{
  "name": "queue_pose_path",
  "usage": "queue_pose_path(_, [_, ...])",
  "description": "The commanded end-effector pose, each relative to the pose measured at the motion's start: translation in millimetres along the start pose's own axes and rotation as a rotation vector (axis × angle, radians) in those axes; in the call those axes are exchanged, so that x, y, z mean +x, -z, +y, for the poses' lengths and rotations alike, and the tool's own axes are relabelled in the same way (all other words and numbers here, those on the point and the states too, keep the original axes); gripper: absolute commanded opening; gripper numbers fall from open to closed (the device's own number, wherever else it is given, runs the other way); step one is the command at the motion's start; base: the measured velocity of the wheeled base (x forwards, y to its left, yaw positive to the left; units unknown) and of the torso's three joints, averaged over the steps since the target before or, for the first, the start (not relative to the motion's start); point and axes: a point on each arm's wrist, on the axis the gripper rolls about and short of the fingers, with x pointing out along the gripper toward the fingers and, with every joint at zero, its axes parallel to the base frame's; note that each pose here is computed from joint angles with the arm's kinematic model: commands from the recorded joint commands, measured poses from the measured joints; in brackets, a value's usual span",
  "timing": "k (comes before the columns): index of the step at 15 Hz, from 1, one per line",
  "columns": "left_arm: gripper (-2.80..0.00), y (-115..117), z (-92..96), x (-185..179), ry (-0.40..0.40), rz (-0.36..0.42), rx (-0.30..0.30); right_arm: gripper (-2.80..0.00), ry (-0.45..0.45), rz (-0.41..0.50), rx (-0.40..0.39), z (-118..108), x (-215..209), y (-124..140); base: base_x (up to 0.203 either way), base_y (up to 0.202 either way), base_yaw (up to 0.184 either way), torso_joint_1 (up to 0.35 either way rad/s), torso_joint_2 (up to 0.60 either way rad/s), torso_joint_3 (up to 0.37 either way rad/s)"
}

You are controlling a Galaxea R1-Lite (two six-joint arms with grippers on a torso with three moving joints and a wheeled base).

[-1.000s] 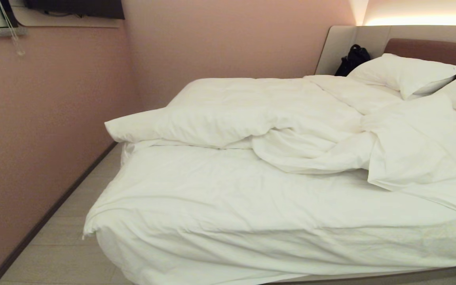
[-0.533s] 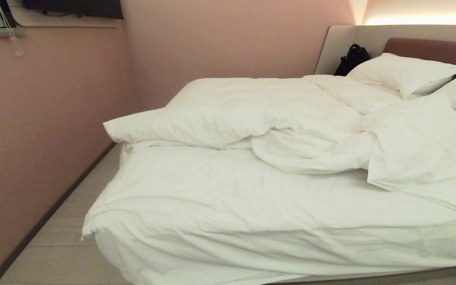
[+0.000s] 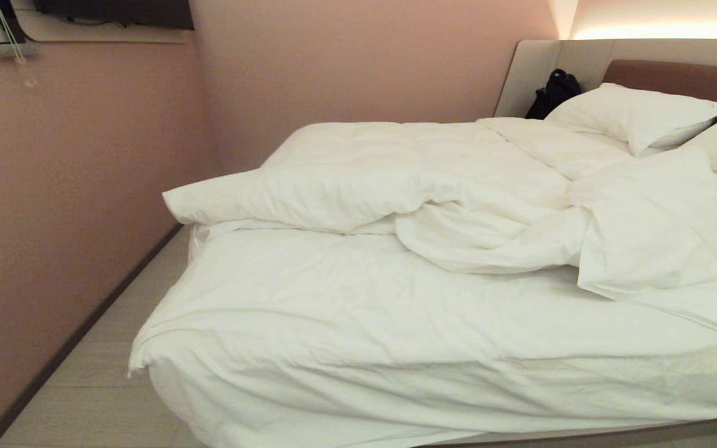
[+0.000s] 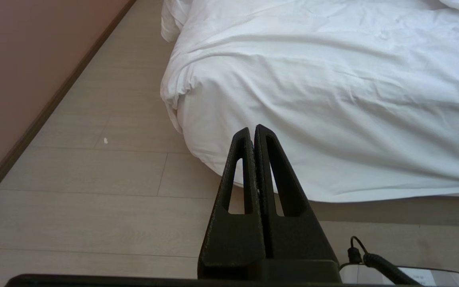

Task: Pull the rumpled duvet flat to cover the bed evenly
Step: Hold the folded corner of the quilt

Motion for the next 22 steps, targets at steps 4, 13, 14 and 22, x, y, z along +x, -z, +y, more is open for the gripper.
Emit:
queue_pose_path(4, [-2.80,0.5,0.0,0.2,-0.001,0.002,-0.006,-2.80,-0.002,0.000,0.000,0.0,0.0,0.0,0.000,0.000,0.000,0.000,0.00,0.000])
queue_pose_path(13, [-2.80,0.5,0.1,0.2,-0.003,0.002,-0.006,-2.80,-0.001,0.000,0.000,0.0,0.0,0.0,0.001,-0.020,-0.003,0.001,0.00,0.001])
queue_pose_path(14, [-2.80,0.5,0.1,0.2,-0.003,0.002,-0.006,-2.80,-0.001,0.000,0.000,0.0,0.0,0.0,0.000,0.000,0.000,0.000,0.00,0.000])
queue_pose_path(22, [-2.80,0.5,0.1,0.2,-0.003,0.002,-0.002,-2.80,-0.001,0.000,0.000,0.0,0.0,0.0,0.000,0.000,0.000,0.000,0.00,0.000])
